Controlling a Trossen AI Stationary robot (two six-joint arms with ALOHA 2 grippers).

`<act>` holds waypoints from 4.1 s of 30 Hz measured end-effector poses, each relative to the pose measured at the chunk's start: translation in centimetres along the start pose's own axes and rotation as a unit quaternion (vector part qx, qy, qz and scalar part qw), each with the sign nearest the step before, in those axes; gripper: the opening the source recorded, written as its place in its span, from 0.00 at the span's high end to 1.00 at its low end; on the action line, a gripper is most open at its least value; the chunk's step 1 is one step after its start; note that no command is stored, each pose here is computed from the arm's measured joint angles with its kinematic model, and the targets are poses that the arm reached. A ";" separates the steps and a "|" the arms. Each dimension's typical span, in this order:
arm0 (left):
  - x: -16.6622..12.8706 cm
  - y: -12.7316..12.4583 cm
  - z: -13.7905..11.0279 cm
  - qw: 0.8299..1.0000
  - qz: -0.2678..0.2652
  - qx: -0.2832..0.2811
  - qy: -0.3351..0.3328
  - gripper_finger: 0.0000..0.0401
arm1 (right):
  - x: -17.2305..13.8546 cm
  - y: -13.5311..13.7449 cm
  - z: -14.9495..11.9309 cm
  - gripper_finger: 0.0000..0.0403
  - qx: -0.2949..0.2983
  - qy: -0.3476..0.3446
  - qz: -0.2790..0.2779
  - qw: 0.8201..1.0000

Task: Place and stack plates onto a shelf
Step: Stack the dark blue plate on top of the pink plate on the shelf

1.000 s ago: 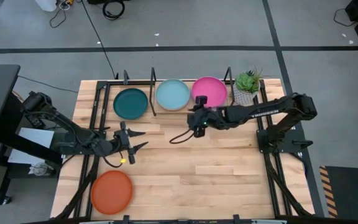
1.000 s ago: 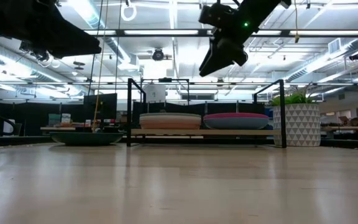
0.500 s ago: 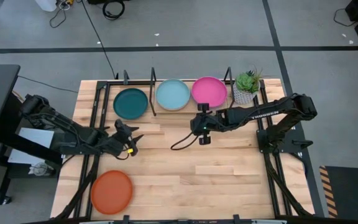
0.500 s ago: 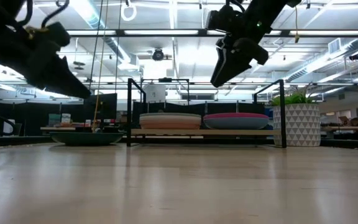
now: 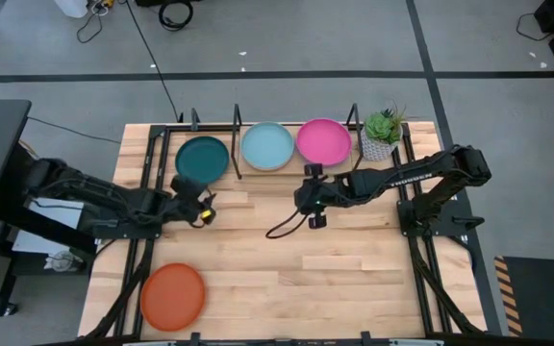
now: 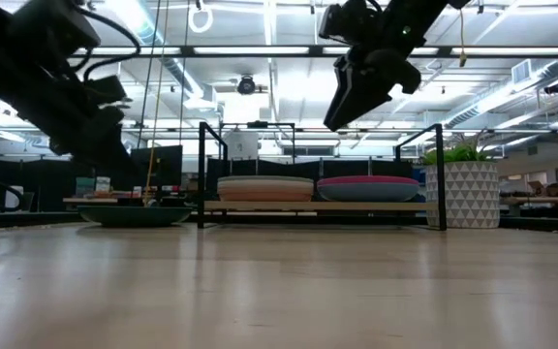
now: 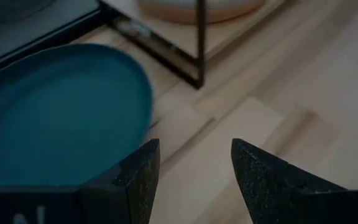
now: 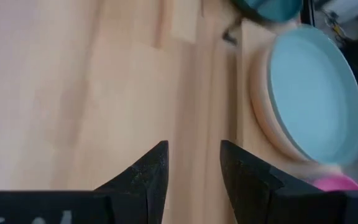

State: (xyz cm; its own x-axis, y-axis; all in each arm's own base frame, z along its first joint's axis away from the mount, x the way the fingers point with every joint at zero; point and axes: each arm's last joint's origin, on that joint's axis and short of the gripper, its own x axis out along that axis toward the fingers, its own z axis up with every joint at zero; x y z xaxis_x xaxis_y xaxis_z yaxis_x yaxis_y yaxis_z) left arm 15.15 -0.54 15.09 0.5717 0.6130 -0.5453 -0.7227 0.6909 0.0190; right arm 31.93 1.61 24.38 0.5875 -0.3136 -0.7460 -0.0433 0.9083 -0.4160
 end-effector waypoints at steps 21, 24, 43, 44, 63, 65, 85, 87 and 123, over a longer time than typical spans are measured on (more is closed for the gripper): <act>2.6 2.6 1.3 0.996 -0.020 -0.016 0.082 0.49 | 2.9 2.8 -4.1 0.63 0.027 -0.009 -0.026 0.999; 2.6 2.8 1.2 0.996 -0.020 -0.017 0.090 0.49 | 2.8 3.1 -4.1 0.63 0.023 -0.009 -0.032 0.999; 5.6 1.3 4.0 0.983 0.049 0.093 0.148 0.49 | 2.6 3.4 -3.7 0.63 0.012 -0.026 -0.031 0.999; 6.0 1.4 4.0 0.981 0.056 0.100 0.157 0.49 | 2.6 3.4 -3.7 0.63 0.012 -0.025 -0.031 0.999; 7.6 2.8 2.2 0.946 0.084 0.142 0.279 0.92 | 2.4 3.8 -3.7 0.63 0.008 -0.024 -0.025 0.999; 7.0 2.8 2.6 0.944 0.084 0.145 0.284 0.96 | 2.4 3.8 -3.7 0.63 0.008 -0.023 -0.025 0.999; 0.0 -5.0 11.5 0.930 0.131 0.341 -0.038 0.96 | 1.3 4.9 -4.3 0.63 -0.028 0.016 -0.103 0.994; -0.1 -5.8 11.7 0.917 0.120 0.376 -0.057 0.96 | 0.3 5.1 -4.3 0.63 -0.029 0.012 -0.125 0.992; 5.0 -13.5 13.8 0.808 -0.266 0.522 -0.058 0.96 | -3.7 9.3 -2.0 0.32 -0.311 -0.035 -0.273 0.910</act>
State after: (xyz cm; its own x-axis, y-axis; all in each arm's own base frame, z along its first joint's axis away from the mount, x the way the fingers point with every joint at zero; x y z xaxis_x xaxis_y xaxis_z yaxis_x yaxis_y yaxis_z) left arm 33.15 -1.56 23.71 0.7695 0.1118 -0.6288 0.3258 0.7781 0.5371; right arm 27.78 10.61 22.23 0.7082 -0.6327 -0.3134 -0.1650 0.2833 -0.9447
